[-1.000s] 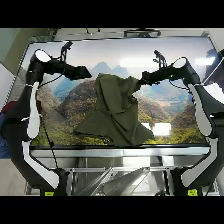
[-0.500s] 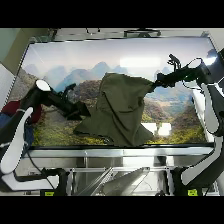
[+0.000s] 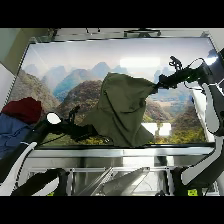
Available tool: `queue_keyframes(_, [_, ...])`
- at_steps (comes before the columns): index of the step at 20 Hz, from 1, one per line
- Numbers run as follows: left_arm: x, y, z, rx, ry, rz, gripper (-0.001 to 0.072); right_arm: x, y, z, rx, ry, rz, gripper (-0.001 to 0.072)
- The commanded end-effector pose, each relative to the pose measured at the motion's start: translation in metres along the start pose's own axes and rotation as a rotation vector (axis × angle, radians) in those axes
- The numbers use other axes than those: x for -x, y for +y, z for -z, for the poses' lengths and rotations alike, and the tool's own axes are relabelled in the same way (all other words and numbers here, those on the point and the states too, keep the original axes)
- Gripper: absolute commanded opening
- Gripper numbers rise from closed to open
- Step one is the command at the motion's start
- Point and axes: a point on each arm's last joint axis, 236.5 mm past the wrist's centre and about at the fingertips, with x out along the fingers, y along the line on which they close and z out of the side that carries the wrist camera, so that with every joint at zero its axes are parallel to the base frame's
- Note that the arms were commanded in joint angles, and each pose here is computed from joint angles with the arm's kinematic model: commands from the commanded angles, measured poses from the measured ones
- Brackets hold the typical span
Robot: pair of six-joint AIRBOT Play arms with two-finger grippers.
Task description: Fold the shirts.
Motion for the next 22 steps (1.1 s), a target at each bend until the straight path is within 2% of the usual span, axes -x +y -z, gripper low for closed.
queue_keyframes(1, [-0.030, 0.013, -0.030, 0.024, -0.143, -0.047, 0.0697, 0.000, 0.001, 0.005, -0.002, 0.022, -0.006, 0.0022])
queue_keyframes(2, [-0.038, 0.016, -0.031, 0.027, -0.125, -0.061, 0.0694, 0.000, 0.002, 0.007, -0.001, 0.031, -0.009, 0.0022])
queue_keyframes(3, [-0.044, 0.018, -0.034, 0.029, -0.107, -0.069, 0.0487, 0.001, 0.002, 0.009, -0.002, 0.038, -0.011, 0.0022])
queue_keyframes(4, [-0.045, 0.017, -0.038, 0.013, -0.089, -0.074, 0.0198, 0.002, 0.001, 0.011, -0.002, 0.047, -0.010, 0.0021])
queue_keyframes(5, [-0.043, 0.012, -0.045, -0.017, -0.076, -0.062, -0.0003, 0.004, 0.000, 0.014, -0.001, 0.056, -0.005, 0.0022])
queue_keyframes(7, [-0.024, -0.004, -0.072, -0.081, -0.099, -0.027, 0.0001, 0.014, -0.009, 0.023, -0.024, 0.086, 0.037, 0.0021])
queue_keyframes(10, [0.037, -0.024, -0.141, -0.154, -0.270, 0.002, 0.0001, 0.039, -0.037, 0.049, -0.076, 0.172, 0.184, 0.0020])
queue_keyframes(13, [0.095, -0.020, -0.194, -0.236, -0.380, -0.048, 0.0020, 0.045, -0.026, 0.084, -0.130, 0.217, 0.179, 0.0020])
queue_keyframes(19, [0.097, -0.015, -0.239, -0.373, -0.242, -0.031, 0.0019, 0.020, -0.003, 0.186, -0.199, 0.263, 0.222, 0.0021])
queue_keyframes(22, [0.088, -0.014, -0.258, -0.378, -0.210, -0.010, 0.0020, 0.009, -0.013, 0.195, -0.208, 0.217, 0.242, 0.0022])
